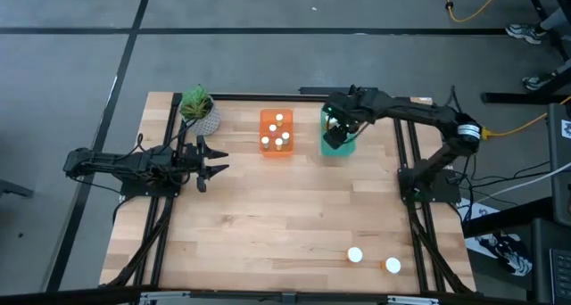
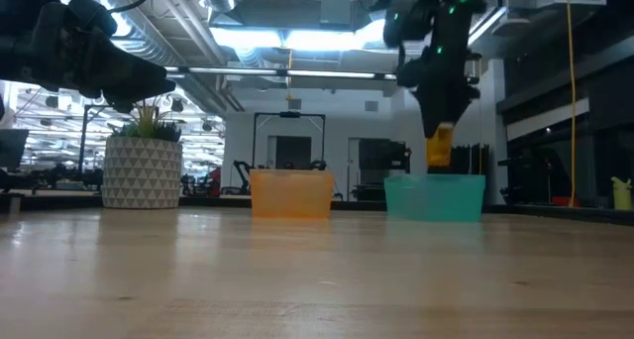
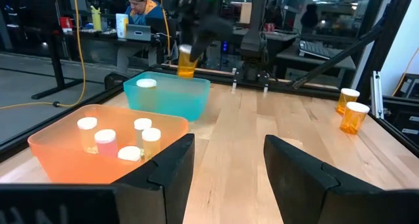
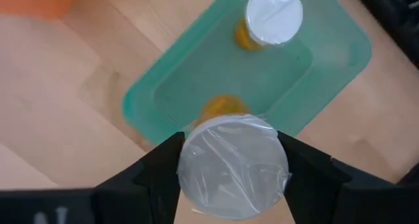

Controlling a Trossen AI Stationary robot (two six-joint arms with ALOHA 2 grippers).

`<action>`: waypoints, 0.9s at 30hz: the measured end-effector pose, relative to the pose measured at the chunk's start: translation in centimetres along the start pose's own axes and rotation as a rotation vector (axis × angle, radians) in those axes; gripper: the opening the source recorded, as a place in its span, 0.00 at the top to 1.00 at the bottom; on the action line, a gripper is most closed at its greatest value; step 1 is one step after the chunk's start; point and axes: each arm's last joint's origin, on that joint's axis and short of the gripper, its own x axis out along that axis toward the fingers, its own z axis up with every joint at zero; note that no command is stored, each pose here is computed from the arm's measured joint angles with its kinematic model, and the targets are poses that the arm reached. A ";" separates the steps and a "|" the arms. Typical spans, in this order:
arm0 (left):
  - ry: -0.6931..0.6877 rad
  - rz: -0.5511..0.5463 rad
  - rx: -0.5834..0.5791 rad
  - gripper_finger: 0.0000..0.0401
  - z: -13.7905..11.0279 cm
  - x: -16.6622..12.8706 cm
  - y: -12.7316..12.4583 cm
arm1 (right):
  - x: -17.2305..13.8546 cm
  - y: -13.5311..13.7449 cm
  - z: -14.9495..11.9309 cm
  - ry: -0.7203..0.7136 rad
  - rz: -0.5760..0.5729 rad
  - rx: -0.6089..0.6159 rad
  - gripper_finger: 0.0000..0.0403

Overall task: Pick and place medicine bottles into bin by pill shape (circle, oval)
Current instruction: Put the large orange pill bottle into the blue bin

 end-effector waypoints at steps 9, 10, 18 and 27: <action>0.001 0.000 0.001 0.56 0.0 0.0 0.0 | 4.5 -1.5 2.4 0.081 0.083 -0.026 0.46; 0.000 0.000 0.000 0.56 0.0 0.0 0.0 | 4.9 -1.5 2.6 0.082 0.095 -0.024 0.46; 0.000 0.000 0.000 0.56 0.0 0.0 0.0 | 7.3 -1.2 3.5 0.086 0.107 -0.017 0.46; 0.001 0.000 0.000 0.56 0.0 0.0 0.0 | 8.4 -1.0 3.8 0.094 0.112 0.027 0.46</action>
